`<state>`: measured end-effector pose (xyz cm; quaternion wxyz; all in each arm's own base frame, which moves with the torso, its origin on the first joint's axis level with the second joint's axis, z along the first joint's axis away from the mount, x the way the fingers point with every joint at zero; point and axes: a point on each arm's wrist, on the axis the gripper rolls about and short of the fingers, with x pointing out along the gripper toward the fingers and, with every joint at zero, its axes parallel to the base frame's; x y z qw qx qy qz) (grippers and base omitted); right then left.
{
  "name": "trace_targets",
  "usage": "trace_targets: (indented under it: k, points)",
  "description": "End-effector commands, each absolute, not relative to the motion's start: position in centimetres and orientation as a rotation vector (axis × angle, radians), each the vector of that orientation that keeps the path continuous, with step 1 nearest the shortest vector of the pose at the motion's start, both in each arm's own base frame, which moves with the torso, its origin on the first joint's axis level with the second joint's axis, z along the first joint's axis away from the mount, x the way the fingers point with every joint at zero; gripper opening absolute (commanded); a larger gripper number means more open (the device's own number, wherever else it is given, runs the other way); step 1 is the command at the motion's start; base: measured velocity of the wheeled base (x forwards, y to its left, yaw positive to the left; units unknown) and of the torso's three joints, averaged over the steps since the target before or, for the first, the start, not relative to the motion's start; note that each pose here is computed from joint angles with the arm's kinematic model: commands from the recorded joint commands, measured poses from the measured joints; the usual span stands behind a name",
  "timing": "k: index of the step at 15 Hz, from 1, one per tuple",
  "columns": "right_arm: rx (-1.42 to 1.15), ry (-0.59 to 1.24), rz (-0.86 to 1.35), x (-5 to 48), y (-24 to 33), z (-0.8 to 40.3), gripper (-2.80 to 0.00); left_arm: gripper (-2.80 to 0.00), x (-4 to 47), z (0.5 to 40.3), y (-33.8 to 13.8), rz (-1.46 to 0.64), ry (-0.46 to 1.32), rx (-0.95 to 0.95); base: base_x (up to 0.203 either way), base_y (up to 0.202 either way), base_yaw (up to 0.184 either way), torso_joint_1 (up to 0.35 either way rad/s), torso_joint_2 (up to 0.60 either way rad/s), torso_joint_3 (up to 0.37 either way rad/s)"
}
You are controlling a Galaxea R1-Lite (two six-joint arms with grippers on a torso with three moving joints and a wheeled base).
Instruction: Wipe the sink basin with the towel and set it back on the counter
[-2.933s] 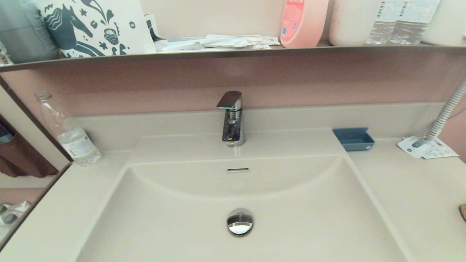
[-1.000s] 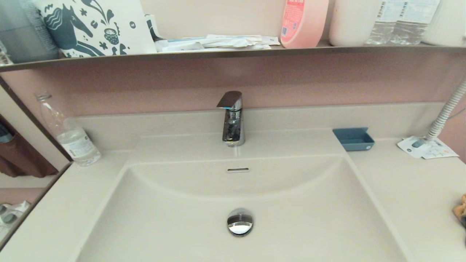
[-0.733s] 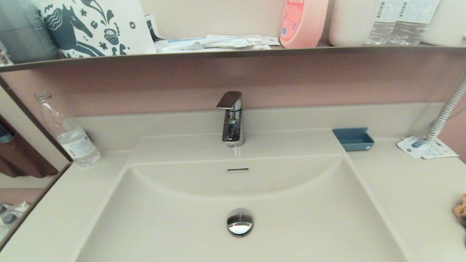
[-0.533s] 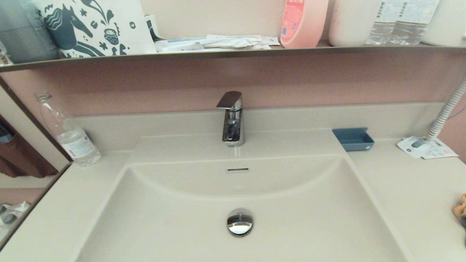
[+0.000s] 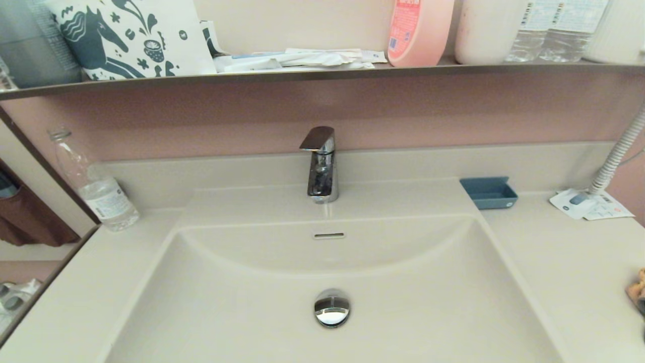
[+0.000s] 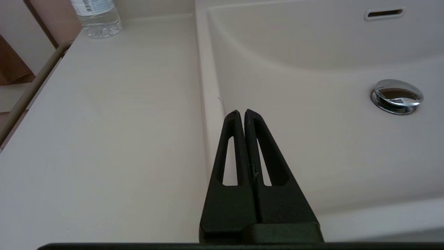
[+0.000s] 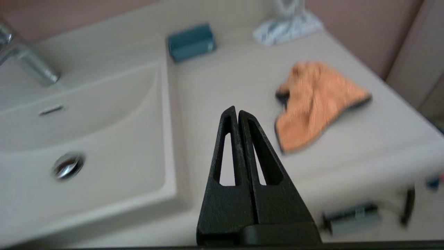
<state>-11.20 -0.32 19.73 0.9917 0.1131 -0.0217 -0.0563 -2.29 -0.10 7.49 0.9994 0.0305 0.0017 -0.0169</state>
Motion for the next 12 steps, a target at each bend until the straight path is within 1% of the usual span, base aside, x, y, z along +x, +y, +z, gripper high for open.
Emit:
trace_targets:
  k: [1, 5, 7, 9, 12]
  points:
    - [0.213, -0.148, -0.108, -9.9, -0.3, 18.1, -2.8, -2.8, -2.3, 7.5, -0.1, -0.034, 0.005, 0.061, 0.0, 0.0, 0.0, 0.0, 0.0, 0.0]
    - [0.086, -0.107, -0.119, -4.5, -0.3, 12.4, -2.8, -2.8, -2.3, 7.5, -0.1, -0.034, 0.005, 0.061, 0.0, 0.0, 0.0, 0.0, 0.0, 0.0]
    - [0.02, -0.108, -0.11, -2.8, -0.3, 9.7, -2.8, -2.8, -2.3, 7.5, -0.1, -0.034, 0.005, 0.061, 0.0, 0.0, 0.0, 0.0, 0.0, 0.0]
    - [0.014, -0.126, -0.075, -2.4, -0.2, 8.9, -2.8, -2.8, -2.3, 7.5, -0.1, -0.034, 0.005, 0.061, 0.0, 0.0, 0.0, 0.0, 0.0, 0.0]
    - [-0.012, -0.065, -0.035, -2.3, -0.1, 8.3, -2.8, -2.8, -2.3, 7.5, -0.1, -0.034, 0.005, 0.061, 0.0, 0.0, 0.0, 0.0, 0.0, 0.0]
